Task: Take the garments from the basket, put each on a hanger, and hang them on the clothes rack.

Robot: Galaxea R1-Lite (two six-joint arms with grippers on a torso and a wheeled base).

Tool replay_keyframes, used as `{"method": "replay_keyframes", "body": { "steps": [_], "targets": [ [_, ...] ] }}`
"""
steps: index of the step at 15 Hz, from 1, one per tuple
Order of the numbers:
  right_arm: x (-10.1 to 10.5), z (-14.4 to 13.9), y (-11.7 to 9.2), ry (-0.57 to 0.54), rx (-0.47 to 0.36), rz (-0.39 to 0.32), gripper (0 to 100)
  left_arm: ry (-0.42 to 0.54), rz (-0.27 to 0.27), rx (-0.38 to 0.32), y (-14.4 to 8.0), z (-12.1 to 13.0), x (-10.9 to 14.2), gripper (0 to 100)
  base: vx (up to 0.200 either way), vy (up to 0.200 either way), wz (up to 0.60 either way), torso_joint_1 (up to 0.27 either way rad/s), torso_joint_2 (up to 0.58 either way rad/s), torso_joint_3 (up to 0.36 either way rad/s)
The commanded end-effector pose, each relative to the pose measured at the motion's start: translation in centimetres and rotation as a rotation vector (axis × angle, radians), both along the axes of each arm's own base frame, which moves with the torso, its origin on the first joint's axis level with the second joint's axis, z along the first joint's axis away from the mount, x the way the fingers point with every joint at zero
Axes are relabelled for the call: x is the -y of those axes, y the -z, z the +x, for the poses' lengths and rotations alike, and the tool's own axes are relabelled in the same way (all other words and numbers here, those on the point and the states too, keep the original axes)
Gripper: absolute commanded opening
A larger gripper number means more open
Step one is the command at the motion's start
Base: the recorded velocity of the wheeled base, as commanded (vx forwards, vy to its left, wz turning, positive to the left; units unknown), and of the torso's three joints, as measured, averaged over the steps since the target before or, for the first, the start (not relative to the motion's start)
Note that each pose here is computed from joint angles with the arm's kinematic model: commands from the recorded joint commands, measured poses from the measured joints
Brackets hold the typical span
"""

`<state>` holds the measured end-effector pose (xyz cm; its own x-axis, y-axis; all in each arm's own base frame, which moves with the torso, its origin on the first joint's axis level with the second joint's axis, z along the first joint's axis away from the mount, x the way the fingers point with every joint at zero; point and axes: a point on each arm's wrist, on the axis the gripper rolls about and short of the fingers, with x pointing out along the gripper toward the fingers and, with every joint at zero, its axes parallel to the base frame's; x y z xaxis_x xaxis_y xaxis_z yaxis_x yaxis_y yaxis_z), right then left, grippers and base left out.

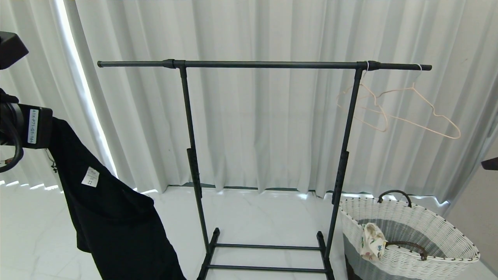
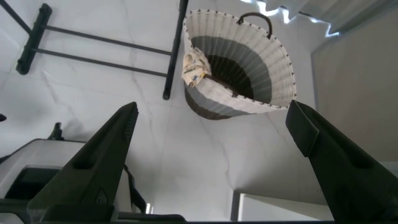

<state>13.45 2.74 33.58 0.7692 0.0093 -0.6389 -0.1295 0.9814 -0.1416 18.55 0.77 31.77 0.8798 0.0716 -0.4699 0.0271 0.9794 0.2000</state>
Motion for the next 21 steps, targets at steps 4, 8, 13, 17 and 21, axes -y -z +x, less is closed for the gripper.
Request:
{"method": "replay_keyframes", "body": {
  "steps": [4, 8, 13, 17, 21],
  "targets": [
    [0.0, 0.1, 0.1, 0.0, -0.002, -0.001, 100, -0.035, 0.016, -0.022, 0.7, -0.4, -0.1, 0, 0.0, 0.0, 0.0, 0.203, -0.48, -0.28],
    [0.0, 0.2, 0.1, 0.0, -0.007, -0.002, 100, -0.037, 0.017, -0.022, 0.7, -0.3, -0.1, 0, 0.0, 0.0, 0.0, 0.221, -0.5, -0.283],
    [-0.1, 0.2, 0.0, -0.009, 0.017, -0.007, 100, -0.034, 0.021, -0.027, 0.9, -0.4, -0.1, 0, 0.0, 0.0, 0.0, 0.236, -0.53, -0.286],
    [-0.3, 1.9, 0.5, -0.046, 0.119, 0.059, 100, -0.034, 0.019, -0.024, 0.8, -0.4, -0.1, 0, 0.0, 0.0, 0.0, 0.257, -0.55, -0.304],
    [-0.3, 1.8, 1.1, -0.047, 0.106, 0.057, 100, -0.033, 0.017, -0.023, 0.8, -0.5, -0.1, 0, 0.0, 0.0, 0.0, 0.073, -0.16, -0.08]
  ]
}}
